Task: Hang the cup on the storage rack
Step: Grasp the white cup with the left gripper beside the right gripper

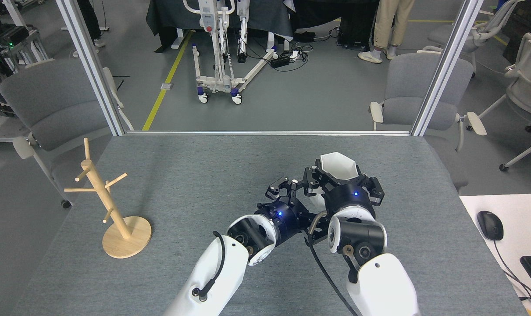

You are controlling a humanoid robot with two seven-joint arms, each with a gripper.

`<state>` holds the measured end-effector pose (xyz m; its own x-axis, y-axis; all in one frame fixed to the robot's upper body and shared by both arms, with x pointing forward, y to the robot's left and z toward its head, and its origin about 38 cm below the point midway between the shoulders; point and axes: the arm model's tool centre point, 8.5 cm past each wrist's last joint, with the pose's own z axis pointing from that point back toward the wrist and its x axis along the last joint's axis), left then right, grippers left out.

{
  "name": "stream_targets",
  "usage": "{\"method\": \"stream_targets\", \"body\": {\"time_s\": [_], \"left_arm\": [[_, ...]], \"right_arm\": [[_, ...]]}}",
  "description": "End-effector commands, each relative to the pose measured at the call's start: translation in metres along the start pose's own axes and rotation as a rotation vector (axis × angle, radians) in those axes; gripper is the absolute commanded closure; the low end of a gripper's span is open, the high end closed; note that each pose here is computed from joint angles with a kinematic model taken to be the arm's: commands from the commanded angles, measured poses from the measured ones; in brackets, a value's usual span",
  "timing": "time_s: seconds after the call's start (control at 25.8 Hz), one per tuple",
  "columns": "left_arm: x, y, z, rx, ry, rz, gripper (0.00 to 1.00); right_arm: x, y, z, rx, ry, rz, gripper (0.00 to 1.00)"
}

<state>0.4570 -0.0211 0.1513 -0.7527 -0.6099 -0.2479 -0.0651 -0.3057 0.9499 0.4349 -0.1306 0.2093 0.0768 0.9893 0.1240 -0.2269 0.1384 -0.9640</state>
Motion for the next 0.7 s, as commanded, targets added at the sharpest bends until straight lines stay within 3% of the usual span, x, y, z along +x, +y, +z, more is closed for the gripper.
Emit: {"method": "stream_targets", "body": {"time_s": [0.0,0.35,0.54,0.66], "left_arm": [[-0.0056,0.0020,-0.0043,-0.033,-0.012,0.033,0.01],[-0.0034,0.0007,-0.0066,-0.037,-0.017,0.075,0.02],[-0.0034,0.0001,-0.0066,-0.037,-0.010,0.087,0.30],[-0.0024,0.0007,-0.0065,-0.035,-0.020,0.086,0.65]], "right_arm": [[0.0059,0.0064,0.0027,0.009,-0.006,0.000,1.00],[0.0110,0.0117,0.0050,0.015,-0.010,0.009,1.00],[0.0113,0.0148,0.0057,0.022,-0.011,0.011,1.00],[0.0116,0.0156,0.0059,0.022,-0.012,0.012,1.00]]}}
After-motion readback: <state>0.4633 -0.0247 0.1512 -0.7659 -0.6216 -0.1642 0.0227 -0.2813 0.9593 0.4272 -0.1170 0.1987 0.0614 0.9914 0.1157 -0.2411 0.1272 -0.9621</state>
